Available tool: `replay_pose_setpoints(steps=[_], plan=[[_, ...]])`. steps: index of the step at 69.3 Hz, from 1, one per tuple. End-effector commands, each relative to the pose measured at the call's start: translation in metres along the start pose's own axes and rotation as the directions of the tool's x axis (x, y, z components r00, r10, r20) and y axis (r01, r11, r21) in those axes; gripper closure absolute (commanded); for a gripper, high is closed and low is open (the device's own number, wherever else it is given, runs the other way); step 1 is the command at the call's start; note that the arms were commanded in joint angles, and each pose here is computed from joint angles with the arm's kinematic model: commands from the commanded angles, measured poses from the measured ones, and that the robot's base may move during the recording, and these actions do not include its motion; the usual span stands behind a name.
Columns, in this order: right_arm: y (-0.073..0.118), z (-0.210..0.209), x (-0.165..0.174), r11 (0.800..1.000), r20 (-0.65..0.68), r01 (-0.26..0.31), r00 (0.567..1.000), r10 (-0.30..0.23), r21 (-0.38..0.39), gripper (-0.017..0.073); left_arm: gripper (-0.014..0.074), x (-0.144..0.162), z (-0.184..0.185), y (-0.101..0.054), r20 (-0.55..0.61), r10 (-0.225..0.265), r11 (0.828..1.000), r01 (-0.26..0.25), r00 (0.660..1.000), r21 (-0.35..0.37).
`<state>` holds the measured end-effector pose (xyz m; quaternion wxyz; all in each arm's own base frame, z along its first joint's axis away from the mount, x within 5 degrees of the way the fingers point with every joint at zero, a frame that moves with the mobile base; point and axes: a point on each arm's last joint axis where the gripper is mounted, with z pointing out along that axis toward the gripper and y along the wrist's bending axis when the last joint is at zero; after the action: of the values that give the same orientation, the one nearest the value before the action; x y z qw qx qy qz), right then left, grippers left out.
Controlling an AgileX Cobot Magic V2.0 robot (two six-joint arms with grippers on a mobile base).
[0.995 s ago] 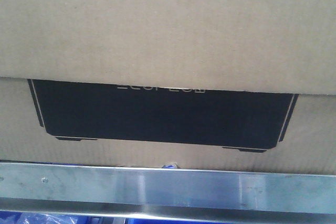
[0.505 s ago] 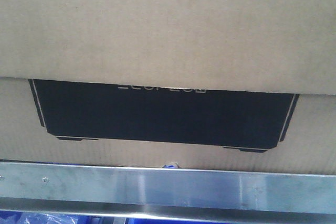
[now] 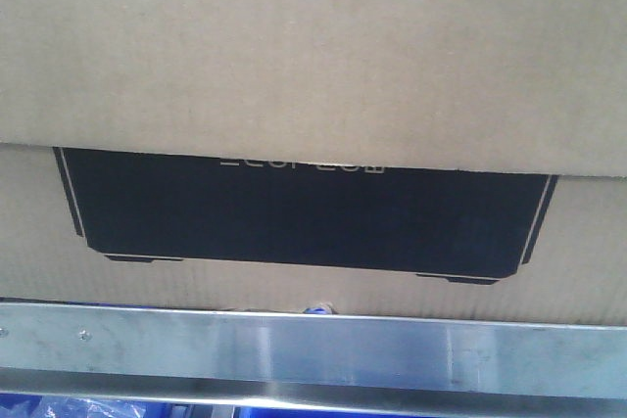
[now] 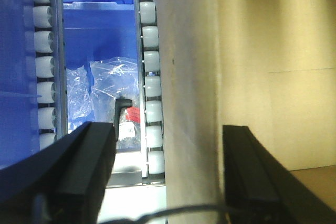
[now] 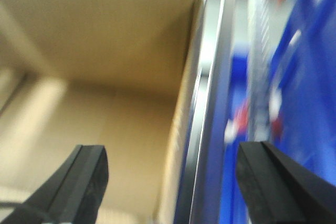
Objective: Grab box from left shelf to table start
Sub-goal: 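Close both grippers on the box side walls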
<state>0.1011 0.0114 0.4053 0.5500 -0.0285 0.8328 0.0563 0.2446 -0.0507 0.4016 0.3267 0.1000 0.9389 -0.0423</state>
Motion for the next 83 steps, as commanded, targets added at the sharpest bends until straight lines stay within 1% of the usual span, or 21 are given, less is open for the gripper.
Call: replay_pose_setpoints(steps=[1, 13, 20, 26, 31, 34, 35, 36, 41, 43, 44, 47, 49, 50, 51, 55, 59, 69, 72, 75, 83], plan=[[-0.001, 0.013, -0.029, 1.0, 0.017, -0.004, 1.0, 0.004, -0.006, -0.0041, 0.0266, -0.009, -0.016, -0.002, 0.098, 0.002, 1.0, -0.002, 0.995, 0.007], [-0.006, 0.06, -0.05, 1.0, -0.121, -0.017, 0.992, 0.015, -0.01, -0.0041, 0.0266, -0.011, -0.016, -0.002, 0.112, 0.002, 1.0, -0.002, 0.994, 0.007], [-0.01, 0.093, -0.049, 1.0, -0.212, -0.028, 0.977, 0.026, -0.008, -0.0038, 0.0266, -0.012, -0.016, -0.002, 0.129, 0.001, 1.0, -0.002, 0.992, 0.006], [-0.013, 0.116, -0.043, 0.999, -0.278, -0.037, 0.96, 0.035, -0.005, 0.0011, 0.0267, -0.012, -0.016, -0.002, 0.131, 0.001, 1.0, -0.002, 0.991, 0.006], [-0.015, 0.129, -0.039, 0.999, -0.314, -0.042, 0.949, 0.039, -0.003, 0.0109, 0.0286, -0.012, -0.016, -0.002, 0.131, 0.001, 1.0, -0.002, 0.991, 0.006], [-0.016, 0.135, -0.037, 0.999, -0.331, -0.045, 0.943, 0.042, -0.002, 0.0197, 0.0321, -0.012, -0.016, -0.002, 0.131, 0.001, 1.0, -0.002, 0.991, 0.006], [-0.016, 0.136, -0.037, 0.999, -0.335, -0.045, 0.941, 0.042, -0.002, 0.0249, 0.0333, -0.012, -0.016, -0.002, 0.131, 0.001, 1.0, -0.002, 0.991, 0.006], [-0.016, 0.138, -0.036, 0.999, -0.339, -0.046, 0.94, 0.043, -0.001, 0.0266, 0.0341, -0.012, -0.016, -0.002, 0.131, 0.001, 1.0, -0.002, 0.991, 0.006], [-0.017, 0.143, -0.034, 0.999, -0.36, -0.048, 0.932, 0.045, -0.001, 0.0445, 0.0432, -0.012, -0.016, -0.003, 0.131, -0.002, 1.0, 0.0, 0.991, 0.012], [-0.017, 0.144, -0.033, 0.999, -0.366, -0.049, 0.93, 0.045, -0.001, 0.0514, 0.0491, -0.012, -0.016, -0.003, 0.131, -0.003, 1.0, 0.001, 0.991, 0.014], [-0.017, 0.144, -0.033, 0.999, -0.368, -0.049, 0.929, 0.045, -0.001, 0.0528, 0.0503, -0.012, -0.016, -0.003, 0.131, -0.003, 1.0, 0.001, 0.991, 0.014], [-0.017, 0.145, -0.032, 0.999, -0.371, -0.048, 0.928, 0.045, -0.001, 0.0493, 0.0598, -0.012, -0.016, -0.003, 0.131, -0.003, 1.0, 0.001, 0.991, 0.014], [-0.017, 0.145, -0.032, 0.999, -0.371, -0.048, 0.928, 0.045, -0.001, 0.0495, 0.0671, -0.012, -0.016, -0.003, 0.131, -0.003, 1.0, 0.001, 0.991, 0.014], [-0.017, 0.145, -0.032, 0.999, -0.371, -0.048, 0.928, 0.045, -0.001, 0.0499, 0.0698, -0.012, -0.016, -0.003, 0.131, -0.003, 1.0, 0.001, 0.991, 0.014], [-0.017, 0.145, -0.032, 0.999, -0.371, -0.048, 0.928, 0.045, -0.001, 0.0505, 0.0703, -0.012, -0.016, -0.003, 0.132, -0.003, 1.0, 0.001, 0.991, 0.014], [-0.017, 0.145, -0.032, 0.999, -0.371, -0.048, 0.928, 0.045, -0.001, 0.0506, 0.0677, -0.012, -0.016, -0.003, 0.133, -0.006, 1.0, 0.003, 0.991, 0.019], [-0.017, 0.145, -0.032, 0.999, -0.376, -0.049, 0.925, 0.044, -0.001, 0.0506, 0.069, -0.012, -0.016, -0.004, 0.133, -0.008, 1.0, 0.005, 0.991, 0.023], [-0.016, 0.14, -0.033, 0.999, -0.375, -0.047, 0.926, 0.043, -0.003, 0.0504, 0.0687, -0.012, -0.018, -0.004, 0.14, -0.014, 1.0, 0.01, 0.99, 0.024], [-0.015, 0.135, -0.035, 0.999, -0.357, -0.045, 0.933, 0.041, -0.004, 0.0503, 0.0687, -0.011, -0.022, -0.004, 0.147, -0.025, 0.999, 0.022, 0.989, 0.026], [-0.015, 0.129, -0.037, 0.999, -0.337, -0.043, 0.941, 0.039, -0.004, 0.0503, 0.0687, -0.009, -0.029, -0.004, 0.162, -0.057, 0.998, 0.053, 0.985, 0.031], [-0.011, 0.104, -0.044, 0.999, -0.266, -0.034, 0.963, 0.03, -0.008, 0.0503, 0.0687, 0.002, -0.055, -0.005, 0.226, -0.061, 0.998, 0.054, 0.972, 0.035]])
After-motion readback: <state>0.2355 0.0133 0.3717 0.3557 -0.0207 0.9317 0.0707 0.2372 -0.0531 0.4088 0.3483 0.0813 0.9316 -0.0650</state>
